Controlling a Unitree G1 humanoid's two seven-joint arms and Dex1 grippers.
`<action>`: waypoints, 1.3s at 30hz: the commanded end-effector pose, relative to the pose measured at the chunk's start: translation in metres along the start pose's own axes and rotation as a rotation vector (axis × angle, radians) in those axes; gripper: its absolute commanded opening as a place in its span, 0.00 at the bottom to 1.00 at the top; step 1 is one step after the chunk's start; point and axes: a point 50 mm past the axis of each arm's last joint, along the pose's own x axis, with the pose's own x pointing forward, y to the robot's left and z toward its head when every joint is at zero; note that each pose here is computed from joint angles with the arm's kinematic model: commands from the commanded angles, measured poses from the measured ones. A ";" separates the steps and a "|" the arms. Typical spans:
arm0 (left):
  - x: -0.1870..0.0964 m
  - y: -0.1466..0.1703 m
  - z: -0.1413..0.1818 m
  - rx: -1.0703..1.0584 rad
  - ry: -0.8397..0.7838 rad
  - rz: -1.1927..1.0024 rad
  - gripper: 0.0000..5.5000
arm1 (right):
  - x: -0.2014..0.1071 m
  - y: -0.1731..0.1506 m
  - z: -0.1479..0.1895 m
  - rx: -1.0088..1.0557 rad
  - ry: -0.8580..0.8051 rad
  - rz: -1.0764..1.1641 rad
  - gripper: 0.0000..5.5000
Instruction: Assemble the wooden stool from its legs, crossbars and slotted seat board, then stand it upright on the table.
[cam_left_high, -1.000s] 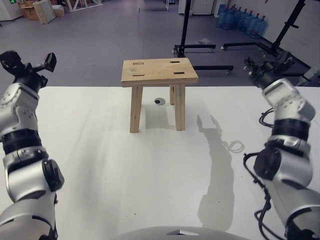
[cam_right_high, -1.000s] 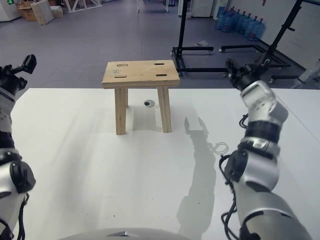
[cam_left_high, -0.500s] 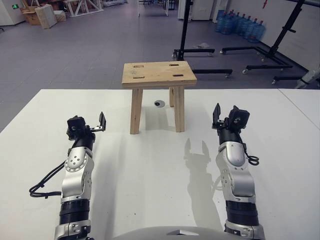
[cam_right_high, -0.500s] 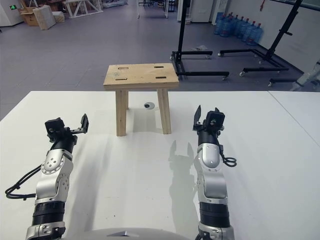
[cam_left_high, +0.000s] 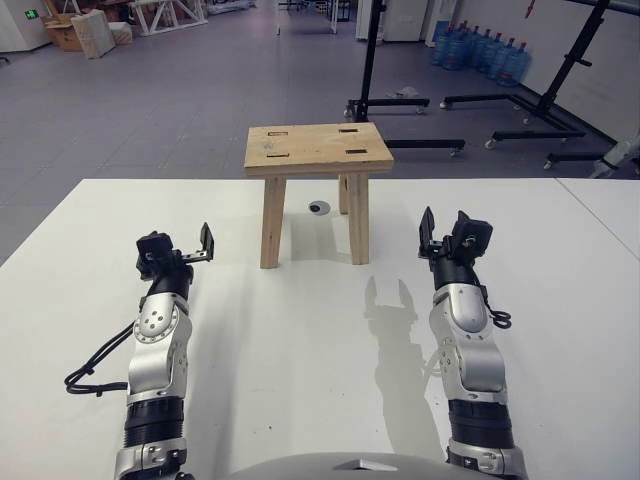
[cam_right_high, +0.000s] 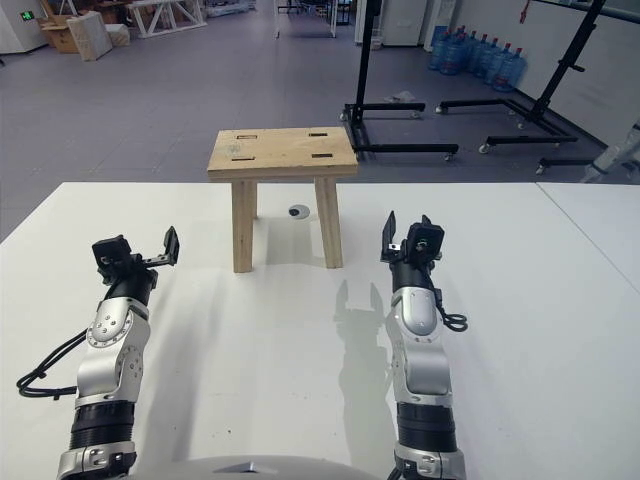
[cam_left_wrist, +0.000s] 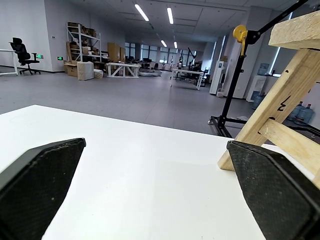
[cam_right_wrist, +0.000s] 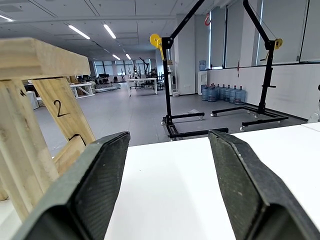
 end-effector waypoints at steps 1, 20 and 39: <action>0.003 -0.001 0.000 -0.005 -0.009 0.009 0.94 | 0.004 -0.001 0.002 0.003 -0.014 0.007 0.53; 0.008 -0.001 0.001 -0.023 -0.025 0.036 0.94 | 0.011 0.002 0.003 0.001 -0.039 0.031 0.53; 0.008 -0.006 0.002 -0.029 -0.027 0.034 0.94 | 0.012 0.005 0.003 0.000 -0.037 0.043 0.53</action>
